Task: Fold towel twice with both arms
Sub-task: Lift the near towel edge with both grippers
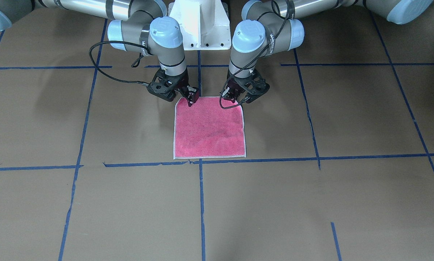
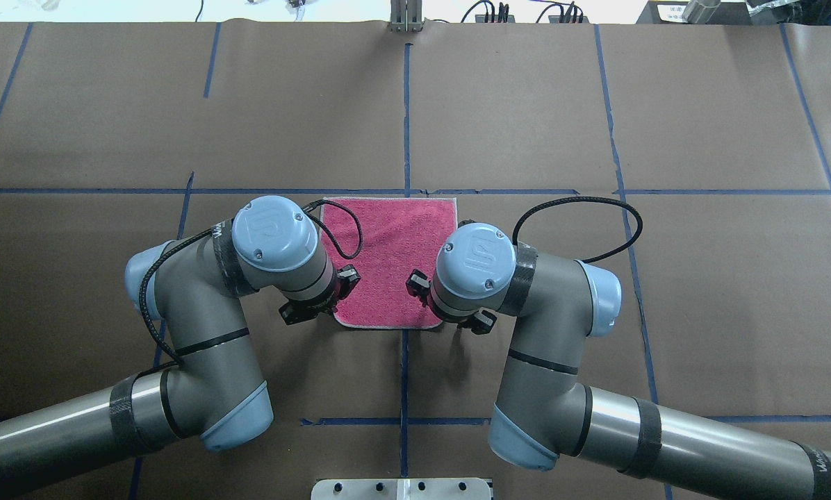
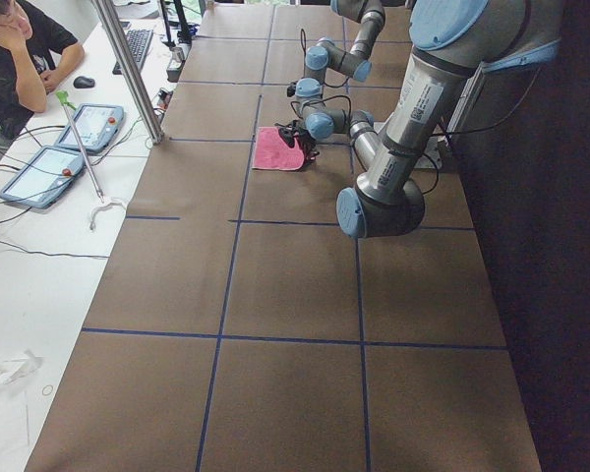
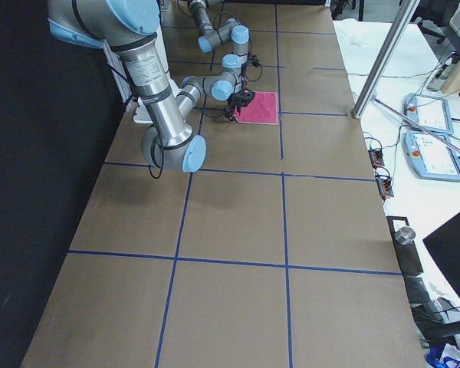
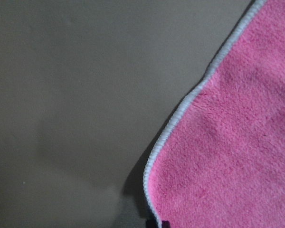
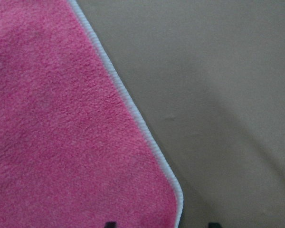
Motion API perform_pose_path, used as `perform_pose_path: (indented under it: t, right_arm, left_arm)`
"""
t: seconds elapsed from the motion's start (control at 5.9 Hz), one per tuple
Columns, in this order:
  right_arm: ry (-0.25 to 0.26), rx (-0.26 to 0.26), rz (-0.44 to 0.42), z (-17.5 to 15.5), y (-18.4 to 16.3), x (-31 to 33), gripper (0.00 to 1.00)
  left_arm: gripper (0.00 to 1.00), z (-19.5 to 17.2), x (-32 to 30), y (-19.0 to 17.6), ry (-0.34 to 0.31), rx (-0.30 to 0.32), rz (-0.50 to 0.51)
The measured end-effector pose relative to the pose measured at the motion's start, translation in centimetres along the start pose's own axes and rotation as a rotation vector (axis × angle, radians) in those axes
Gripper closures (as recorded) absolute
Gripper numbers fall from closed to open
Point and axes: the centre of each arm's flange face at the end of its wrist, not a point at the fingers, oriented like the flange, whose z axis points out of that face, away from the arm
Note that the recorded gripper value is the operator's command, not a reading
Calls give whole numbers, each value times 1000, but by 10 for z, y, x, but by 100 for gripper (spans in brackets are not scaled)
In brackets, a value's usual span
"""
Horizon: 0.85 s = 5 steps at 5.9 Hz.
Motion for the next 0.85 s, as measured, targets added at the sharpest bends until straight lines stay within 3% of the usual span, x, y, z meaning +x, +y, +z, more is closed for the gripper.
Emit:
perform_pose_path:
  t: [0.34, 0.85]
  right_arm:
    - [-2, -1, 1, -1, 0, 0, 94]
    - [-1, -13, 1, -5, 2, 3, 100]
  left_arm:
    - [98, 0, 0, 0, 0, 0, 0]
    - [98, 0, 0, -1, 0, 1, -1]
